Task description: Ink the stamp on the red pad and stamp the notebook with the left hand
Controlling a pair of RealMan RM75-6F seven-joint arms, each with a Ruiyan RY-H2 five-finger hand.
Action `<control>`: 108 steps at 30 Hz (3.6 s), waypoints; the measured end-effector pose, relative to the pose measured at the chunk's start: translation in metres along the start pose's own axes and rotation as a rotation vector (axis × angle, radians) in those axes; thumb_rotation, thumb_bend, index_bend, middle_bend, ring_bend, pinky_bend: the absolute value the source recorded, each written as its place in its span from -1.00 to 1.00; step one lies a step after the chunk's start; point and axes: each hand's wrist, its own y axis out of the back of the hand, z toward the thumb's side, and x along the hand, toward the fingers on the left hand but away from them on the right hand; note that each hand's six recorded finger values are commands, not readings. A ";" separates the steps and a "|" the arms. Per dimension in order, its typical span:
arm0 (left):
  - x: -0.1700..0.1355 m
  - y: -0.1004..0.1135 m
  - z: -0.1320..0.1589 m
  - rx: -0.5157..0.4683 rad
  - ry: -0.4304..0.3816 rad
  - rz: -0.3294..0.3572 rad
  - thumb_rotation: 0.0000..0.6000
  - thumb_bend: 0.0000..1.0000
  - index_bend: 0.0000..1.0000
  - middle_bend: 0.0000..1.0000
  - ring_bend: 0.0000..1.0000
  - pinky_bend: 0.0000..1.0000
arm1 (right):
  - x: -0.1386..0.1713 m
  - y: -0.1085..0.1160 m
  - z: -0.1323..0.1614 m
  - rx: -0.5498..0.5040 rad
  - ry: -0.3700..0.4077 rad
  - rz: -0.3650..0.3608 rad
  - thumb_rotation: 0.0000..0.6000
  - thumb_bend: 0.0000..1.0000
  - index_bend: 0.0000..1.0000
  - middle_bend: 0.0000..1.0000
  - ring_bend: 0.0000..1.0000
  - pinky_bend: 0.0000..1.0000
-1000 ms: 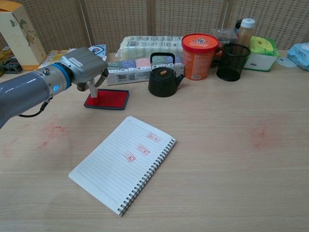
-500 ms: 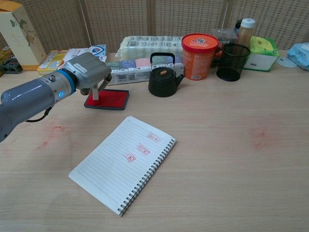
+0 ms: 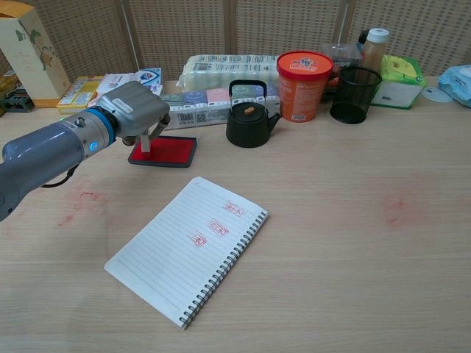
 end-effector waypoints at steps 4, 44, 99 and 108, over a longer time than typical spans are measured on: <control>-0.001 0.000 -0.002 -0.002 0.004 0.003 1.00 -0.23 0.26 1.00 1.00 1.00 | 0.000 0.000 0.001 0.001 0.002 0.001 1.00 -0.81 -1.00 -1.00 -1.00 -1.00; -0.076 0.087 0.045 0.021 -0.273 0.320 1.00 -0.23 0.26 1.00 1.00 1.00 | 0.003 0.002 0.002 -0.010 0.009 0.003 1.00 -0.81 -1.00 -1.00 -1.00 -1.00; -0.062 0.032 0.105 0.031 -0.340 0.182 1.00 -0.23 0.26 1.00 1.00 1.00 | 0.000 0.002 0.002 -0.018 0.000 0.014 1.00 -0.81 -1.00 -1.00 -1.00 -1.00; -0.063 0.037 0.099 0.023 -0.328 0.202 1.00 -0.23 0.26 1.00 1.00 1.00 | 0.000 0.002 0.003 -0.018 0.004 0.015 1.00 -0.81 -1.00 -1.00 -1.00 -1.00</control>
